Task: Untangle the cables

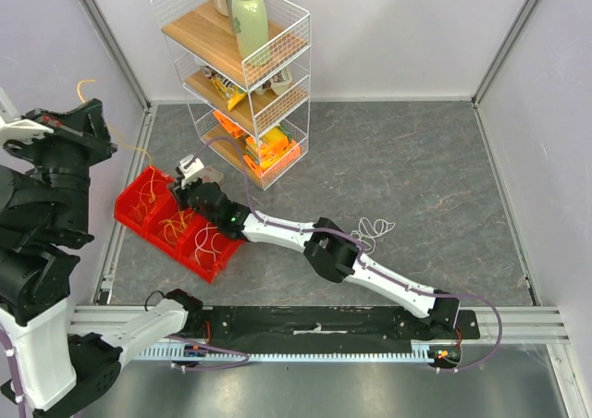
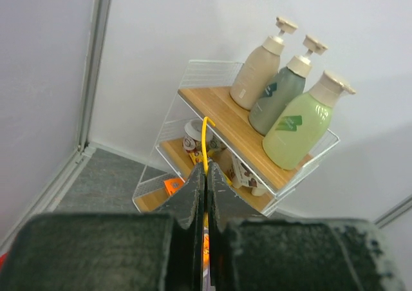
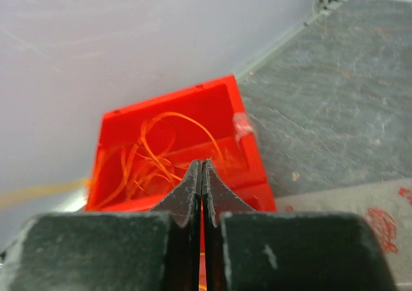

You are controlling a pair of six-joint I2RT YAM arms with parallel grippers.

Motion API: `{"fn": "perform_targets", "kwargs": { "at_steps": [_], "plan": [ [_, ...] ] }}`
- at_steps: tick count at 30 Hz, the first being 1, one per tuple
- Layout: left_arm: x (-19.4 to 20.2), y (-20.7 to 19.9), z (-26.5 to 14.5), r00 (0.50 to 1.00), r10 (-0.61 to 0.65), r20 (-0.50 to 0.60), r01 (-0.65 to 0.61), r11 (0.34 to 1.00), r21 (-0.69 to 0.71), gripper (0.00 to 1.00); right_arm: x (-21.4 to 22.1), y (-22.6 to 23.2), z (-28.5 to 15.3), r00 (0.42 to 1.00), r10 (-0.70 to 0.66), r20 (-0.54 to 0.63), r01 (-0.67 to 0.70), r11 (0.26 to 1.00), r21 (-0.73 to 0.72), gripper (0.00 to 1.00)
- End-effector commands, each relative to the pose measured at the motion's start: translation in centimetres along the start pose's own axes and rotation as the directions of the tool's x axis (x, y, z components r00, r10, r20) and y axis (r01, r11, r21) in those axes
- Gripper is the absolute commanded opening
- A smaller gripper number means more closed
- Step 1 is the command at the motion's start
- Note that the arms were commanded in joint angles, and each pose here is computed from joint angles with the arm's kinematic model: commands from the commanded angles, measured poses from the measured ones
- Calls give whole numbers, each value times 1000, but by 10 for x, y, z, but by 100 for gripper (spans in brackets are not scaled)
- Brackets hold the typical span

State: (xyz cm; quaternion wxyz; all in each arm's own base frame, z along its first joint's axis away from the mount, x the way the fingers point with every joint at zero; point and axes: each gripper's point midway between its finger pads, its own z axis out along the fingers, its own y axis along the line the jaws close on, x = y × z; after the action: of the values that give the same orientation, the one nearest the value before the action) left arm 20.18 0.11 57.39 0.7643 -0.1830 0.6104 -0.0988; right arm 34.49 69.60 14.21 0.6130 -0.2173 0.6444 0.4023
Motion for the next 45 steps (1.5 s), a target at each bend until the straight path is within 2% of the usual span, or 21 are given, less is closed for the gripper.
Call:
{"fn": "perform_targets", "kwargs": {
  "at_steps": [1, 5, 8, 9, 12, 14, 17, 19, 21, 22, 25, 28, 31, 34, 36, 40, 43, 45],
  "plan": [
    [-41, 14, -9, 992, 72, 104, -67, 996, -51, 2, -1, -6, 3, 999, 1, 33, -1, 1000, 21, 1],
    [-75, 15, -12, 973, 137, 187, -125, 989, -75, 2, 0, -10, 4, 1000, -1, 28, 1, 1000, 25, 12],
    [-94, 3, -6, 936, 258, 239, -252, 966, -54, 2, 0, -11, 4, 1000, 11, 18, -12, 1000, 19, 15],
    [-96, -5, 0, 909, 325, 262, -326, 945, -39, 2, -1, -11, 3, 1000, 11, 17, -11, 1000, 15, 17],
    [-73, -21, 21, 829, 501, 250, -515, 857, -11, 2, 2, -8, 2, 1000, 2, -17, -2, 1000, -11, 24],
    [-49, -29, 34, 783, 564, 261, -588, 809, 16, 2, -5, -3, -2, 999, -3, -43, 2, 999, -36, 30],
    [-20, -26, 44, 778, 583, 234, -602, 799, 11, 2, 1, 3, -17, 993, -18, -116, 8, 996, -87, 44],
    [4, -11, 53, 760, 625, 176, -626, 778, -55, 2, -1, 9, -27, 986, -40, -164, 20, 992, -125, 50],
    [35, 8, 66, 713, 697, 80, -685, 716, -130, 2, 1, 11, -39, 978, -43, -204, 14, 990, -143, 54],
    [49, 20, 71, 705, 709, 31, -695, 699, -170, 2, 4, 10, -45, 974, -40, -224, 8, 989, -145, 55],
    [86, 59, 82, 735, 671, -97, -672, 703, -232, 2, 12, 8, -66, 958, -43, -283, 1, 989, -146, 56],
    [95, 98, 83, 783, 595, -184, -619, 712, -331, 1, 21, -2, -90, 944, -69, -324, 32, 992, -119, 56],
    [94, 113, 87, 802, 551, -231, -595, 704, -388, 2, 20, -9, -112, 931, -82, -356, 47, 993, -106, 55],
    [94, 118, 92, 849, 442, -289, -526, 748, -405, 2, 29, -14, -134, 912, -105, -398, 63, 991, -117, 54],
    [86, 111, 93, 898, 348, -269, -433, 806, -404, 2, 35, -18, -145, 890, -133, -435, 85, 988, -128, 54],
    [48, 90, 82, 953, 251, -167, -299, 864, -406, 2, 43, -30, -171, 869, -160, -468, 120, 986, -115, 54],
    [15, 85, 72, 948, 297, -117, -319, 854, -412, 2, 41, -37, -184, 847, -183, -500, 147, 983, -110, 55],
    [19, 95, 70, 923, 342, -176, -385, 813, -437, 2, 30, -31, -191, 849, -181, -497, 132, 982, -132, 59]
  ]
}}
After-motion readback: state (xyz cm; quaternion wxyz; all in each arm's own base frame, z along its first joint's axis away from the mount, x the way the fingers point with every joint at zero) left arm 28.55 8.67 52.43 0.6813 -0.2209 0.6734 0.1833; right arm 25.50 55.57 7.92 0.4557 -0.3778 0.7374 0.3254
